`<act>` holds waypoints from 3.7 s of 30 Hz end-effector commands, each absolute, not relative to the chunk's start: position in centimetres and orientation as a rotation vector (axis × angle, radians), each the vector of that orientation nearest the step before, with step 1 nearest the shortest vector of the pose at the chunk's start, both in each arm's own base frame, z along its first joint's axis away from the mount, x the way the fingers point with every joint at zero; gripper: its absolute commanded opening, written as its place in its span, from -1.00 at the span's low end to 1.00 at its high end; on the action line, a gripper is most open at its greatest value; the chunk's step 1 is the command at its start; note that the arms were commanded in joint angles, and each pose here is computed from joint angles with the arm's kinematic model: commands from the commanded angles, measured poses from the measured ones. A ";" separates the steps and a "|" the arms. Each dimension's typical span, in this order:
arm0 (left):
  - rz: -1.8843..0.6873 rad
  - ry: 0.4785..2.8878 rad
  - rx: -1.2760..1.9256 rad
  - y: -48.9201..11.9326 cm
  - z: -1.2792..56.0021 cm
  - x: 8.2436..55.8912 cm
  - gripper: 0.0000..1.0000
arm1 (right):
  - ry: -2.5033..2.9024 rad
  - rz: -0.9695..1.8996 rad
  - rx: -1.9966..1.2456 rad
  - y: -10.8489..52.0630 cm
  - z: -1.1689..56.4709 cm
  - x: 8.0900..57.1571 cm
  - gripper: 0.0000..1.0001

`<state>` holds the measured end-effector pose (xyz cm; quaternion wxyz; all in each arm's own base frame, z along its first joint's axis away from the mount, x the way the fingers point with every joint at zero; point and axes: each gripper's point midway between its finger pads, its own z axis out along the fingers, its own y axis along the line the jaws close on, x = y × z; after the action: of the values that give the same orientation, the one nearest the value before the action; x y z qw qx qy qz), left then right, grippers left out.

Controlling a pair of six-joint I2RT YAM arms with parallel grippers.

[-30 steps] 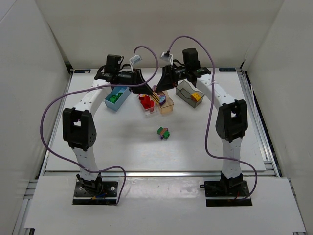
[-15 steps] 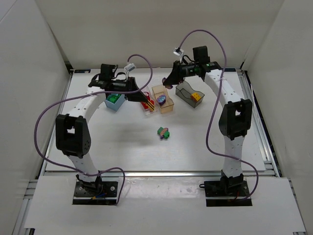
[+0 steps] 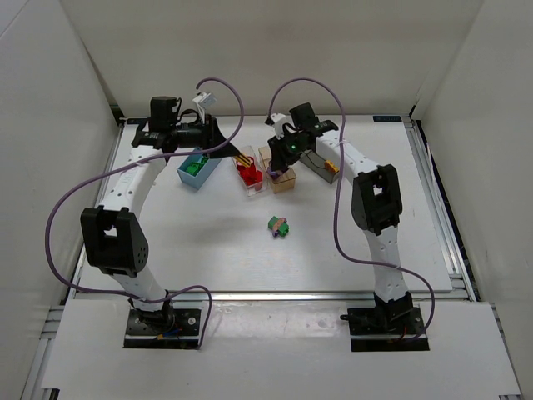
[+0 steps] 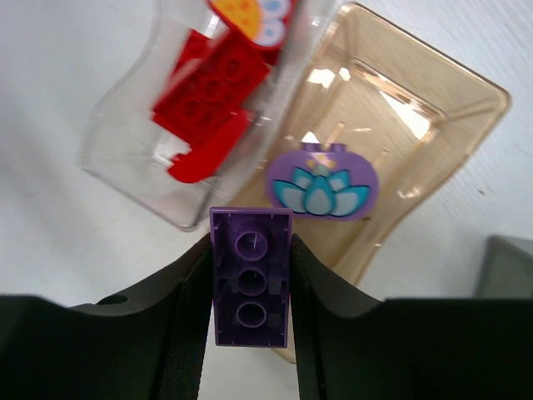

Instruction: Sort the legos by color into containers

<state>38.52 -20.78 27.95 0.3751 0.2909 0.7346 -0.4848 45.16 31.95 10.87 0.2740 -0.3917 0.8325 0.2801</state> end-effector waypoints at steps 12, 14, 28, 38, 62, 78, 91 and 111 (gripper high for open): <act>-1.146 1.815 0.756 -20.1 30.1 39.8 -0.76 | 2.173 0.684 -1.093 31.5 11.5 46.6 0.56; -1.158 1.819 0.724 -20.2 30.3 40.1 -0.77 | 2.139 0.755 -1.069 32.1 13.6 46.0 0.56; -1.096 1.843 0.616 -29.1 26.3 50.4 -0.80 | 2.016 0.501 -0.873 19.6 25.8 38.3 0.69; -0.963 1.775 0.796 -38.5 22.6 53.0 -0.77 | 2.051 0.263 -0.636 12.4 25.5 35.7 0.98; -0.868 1.701 0.768 -46.0 17.1 56.4 0.57 | 2.181 0.288 -0.495 7.3 25.1 31.9 0.98; -1.002 1.857 0.705 -28.3 34.6 46.4 0.99 | 2.154 0.739 -1.163 18.0 18.4 29.9 0.84; -0.761 2.237 0.282 -12.0 28.1 37.8 0.99 | 2.393 0.711 -1.351 25.2 10.0 27.7 0.70; -0.510 2.293 0.085 -5.9 26.1 34.0 0.99 | 2.457 0.382 -1.271 27.3 4.8 27.4 0.31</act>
<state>33.92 -6.31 26.00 0.3827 0.0285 0.8988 -0.2118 26.04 26.78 5.25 0.1514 -0.4642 0.8597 0.1503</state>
